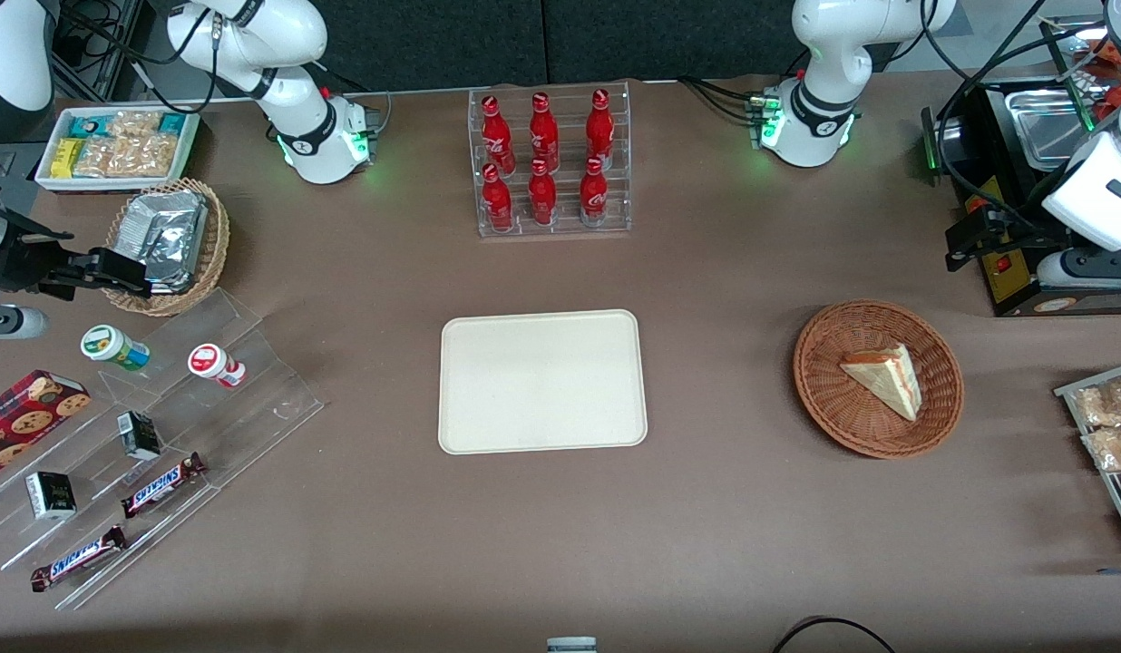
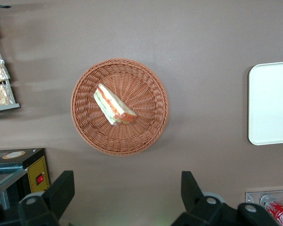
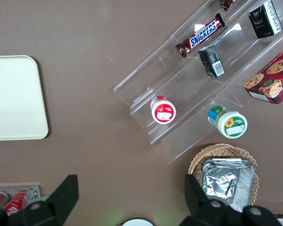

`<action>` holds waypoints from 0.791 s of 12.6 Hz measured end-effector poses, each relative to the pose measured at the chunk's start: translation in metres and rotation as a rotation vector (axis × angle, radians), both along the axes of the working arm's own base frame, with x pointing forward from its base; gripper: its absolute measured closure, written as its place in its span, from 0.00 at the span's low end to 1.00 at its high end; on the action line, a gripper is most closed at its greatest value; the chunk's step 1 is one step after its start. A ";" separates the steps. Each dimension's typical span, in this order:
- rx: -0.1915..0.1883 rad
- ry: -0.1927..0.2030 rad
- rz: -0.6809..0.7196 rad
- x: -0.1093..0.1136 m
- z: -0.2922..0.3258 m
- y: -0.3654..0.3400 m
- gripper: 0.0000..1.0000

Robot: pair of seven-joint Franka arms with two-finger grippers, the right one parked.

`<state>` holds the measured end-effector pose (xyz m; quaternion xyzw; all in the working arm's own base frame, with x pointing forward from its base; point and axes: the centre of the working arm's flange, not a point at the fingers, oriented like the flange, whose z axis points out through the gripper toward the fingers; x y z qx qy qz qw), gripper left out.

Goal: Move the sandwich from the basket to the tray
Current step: 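Move the left gripper over the wicker basket toward the sandwich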

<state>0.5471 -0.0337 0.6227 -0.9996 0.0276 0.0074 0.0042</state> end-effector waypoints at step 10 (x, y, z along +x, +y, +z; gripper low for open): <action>0.030 0.135 0.450 0.035 -0.080 0.012 0.00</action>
